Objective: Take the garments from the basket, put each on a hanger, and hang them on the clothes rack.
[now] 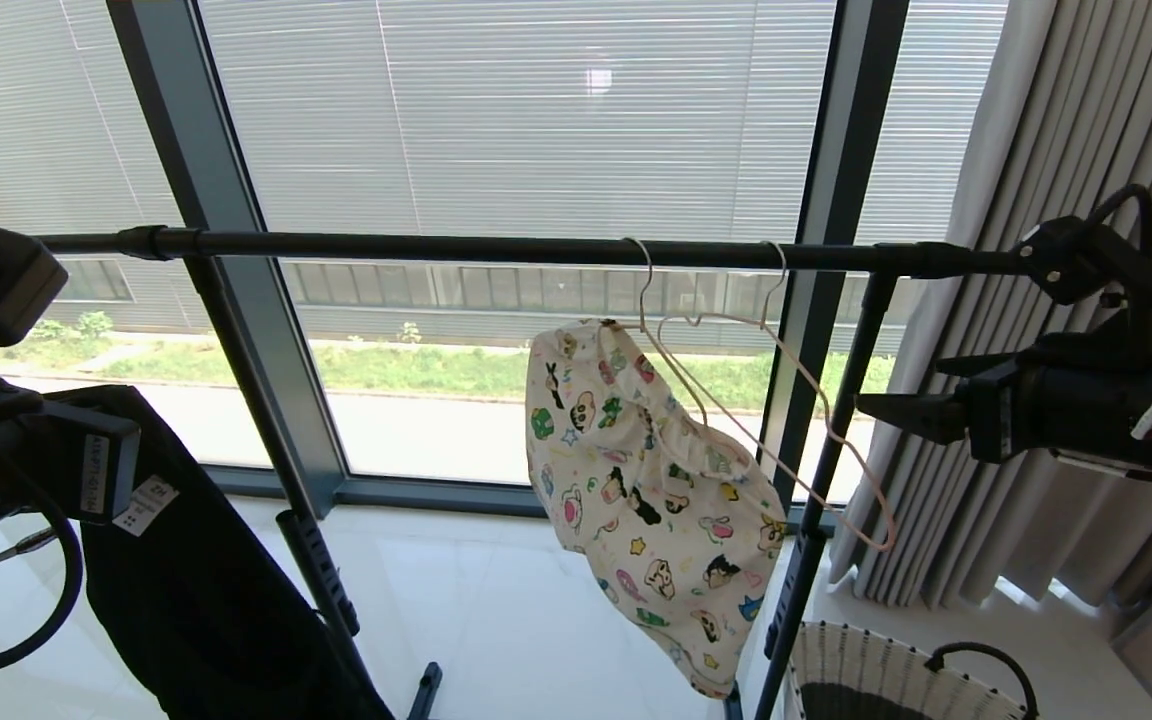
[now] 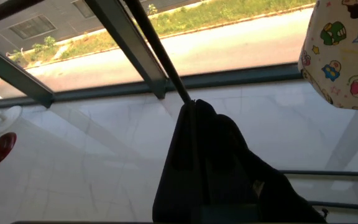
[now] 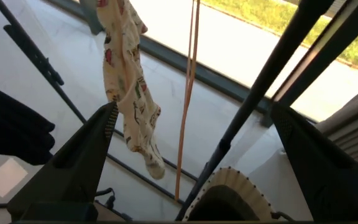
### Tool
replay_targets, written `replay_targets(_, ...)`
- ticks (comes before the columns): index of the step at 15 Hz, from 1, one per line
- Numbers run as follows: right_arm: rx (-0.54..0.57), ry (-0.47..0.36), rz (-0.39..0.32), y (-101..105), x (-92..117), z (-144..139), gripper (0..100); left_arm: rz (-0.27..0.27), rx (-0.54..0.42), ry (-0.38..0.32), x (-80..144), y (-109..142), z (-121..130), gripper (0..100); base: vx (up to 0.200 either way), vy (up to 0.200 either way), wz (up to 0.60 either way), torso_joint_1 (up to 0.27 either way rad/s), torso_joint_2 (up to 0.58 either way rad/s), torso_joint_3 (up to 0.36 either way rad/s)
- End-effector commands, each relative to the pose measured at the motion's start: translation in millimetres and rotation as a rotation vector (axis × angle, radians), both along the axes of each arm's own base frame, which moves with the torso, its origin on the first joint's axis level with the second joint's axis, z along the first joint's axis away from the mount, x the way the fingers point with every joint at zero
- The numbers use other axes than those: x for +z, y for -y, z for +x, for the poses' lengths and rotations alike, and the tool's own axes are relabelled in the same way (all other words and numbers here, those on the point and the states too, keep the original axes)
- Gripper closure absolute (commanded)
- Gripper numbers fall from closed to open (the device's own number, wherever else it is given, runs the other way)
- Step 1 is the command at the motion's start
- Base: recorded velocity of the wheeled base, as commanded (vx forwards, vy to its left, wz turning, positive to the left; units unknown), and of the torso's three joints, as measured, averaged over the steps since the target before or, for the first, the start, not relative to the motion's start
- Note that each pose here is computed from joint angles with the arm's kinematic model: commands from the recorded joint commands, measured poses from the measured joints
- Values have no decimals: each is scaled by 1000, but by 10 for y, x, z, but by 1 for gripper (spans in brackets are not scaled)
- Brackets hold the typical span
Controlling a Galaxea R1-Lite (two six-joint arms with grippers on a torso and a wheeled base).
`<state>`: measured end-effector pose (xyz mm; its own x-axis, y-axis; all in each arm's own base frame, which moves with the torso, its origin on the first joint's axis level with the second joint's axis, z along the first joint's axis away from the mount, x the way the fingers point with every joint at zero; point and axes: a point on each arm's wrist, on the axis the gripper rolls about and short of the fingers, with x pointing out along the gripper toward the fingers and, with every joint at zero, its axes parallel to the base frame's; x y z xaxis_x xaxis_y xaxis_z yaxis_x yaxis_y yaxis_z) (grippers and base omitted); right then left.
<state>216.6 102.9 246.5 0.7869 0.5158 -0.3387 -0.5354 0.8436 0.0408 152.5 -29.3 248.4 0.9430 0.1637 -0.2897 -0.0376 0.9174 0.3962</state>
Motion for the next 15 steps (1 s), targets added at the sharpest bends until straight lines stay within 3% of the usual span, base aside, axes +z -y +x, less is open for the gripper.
replay_targets(1,5,-52,-26,-134,-143,163,0,1,2,-4,-14,-4,-6,100,0,0,0,0,0,0)
replay_targets(9,-45,-127,-56,-538,-394,714,0,5,3,-17,-55,-7,-13,100,0,0,0,0,0,0)
replay_targets(15,-80,-181,-59,-561,-547,859,0,19,-3,-20,-65,-9,-34,100,0,0,0,0,0,0)
